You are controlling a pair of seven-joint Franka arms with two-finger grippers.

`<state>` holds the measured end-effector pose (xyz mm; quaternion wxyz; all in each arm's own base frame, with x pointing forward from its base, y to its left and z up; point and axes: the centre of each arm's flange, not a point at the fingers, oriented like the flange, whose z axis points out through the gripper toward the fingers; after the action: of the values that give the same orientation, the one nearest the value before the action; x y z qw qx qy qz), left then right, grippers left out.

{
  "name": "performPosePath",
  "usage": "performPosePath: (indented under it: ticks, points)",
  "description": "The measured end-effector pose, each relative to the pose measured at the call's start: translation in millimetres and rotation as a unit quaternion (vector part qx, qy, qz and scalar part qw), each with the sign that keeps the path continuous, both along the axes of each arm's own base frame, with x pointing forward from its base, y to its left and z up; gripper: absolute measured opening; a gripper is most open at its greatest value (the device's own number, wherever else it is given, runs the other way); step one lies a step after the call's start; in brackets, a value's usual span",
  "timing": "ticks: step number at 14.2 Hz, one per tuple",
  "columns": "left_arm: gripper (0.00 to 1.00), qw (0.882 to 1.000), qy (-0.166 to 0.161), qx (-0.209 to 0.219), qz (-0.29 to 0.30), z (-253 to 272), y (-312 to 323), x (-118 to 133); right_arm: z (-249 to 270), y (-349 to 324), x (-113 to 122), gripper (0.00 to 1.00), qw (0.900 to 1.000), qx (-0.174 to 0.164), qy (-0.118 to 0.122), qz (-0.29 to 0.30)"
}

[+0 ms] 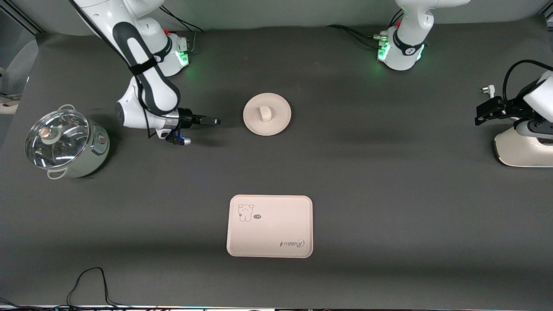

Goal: Place bun in plate and plate on tray
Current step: 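Reach the right gripper to the plate rim and grasp it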

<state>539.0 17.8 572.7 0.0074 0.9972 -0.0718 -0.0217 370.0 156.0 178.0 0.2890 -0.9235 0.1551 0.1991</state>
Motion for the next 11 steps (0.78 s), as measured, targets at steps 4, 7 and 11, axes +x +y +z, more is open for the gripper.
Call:
performPosePath:
  ticks: [4,7,11]
  points:
    - [1.0,1.0,0.002,0.001,0.002,-0.9,2.3,-0.3,-2.3,52.0,-31.0,1.0,1.0,-0.012,-0.022,-0.011]
    - [1.0,1.0,0.003,0.002,0.008,-1.2,4.9,-0.5,-3.7,78.9,-50.6,1.0,0.999,-0.02,-0.035,-0.02]
    - [1.0,0.999,-0.008,-0.004,0.039,0.9,8.7,1.8,-4.0,88.9,-58.8,0.98,0.998,-0.024,-0.04,-0.035]
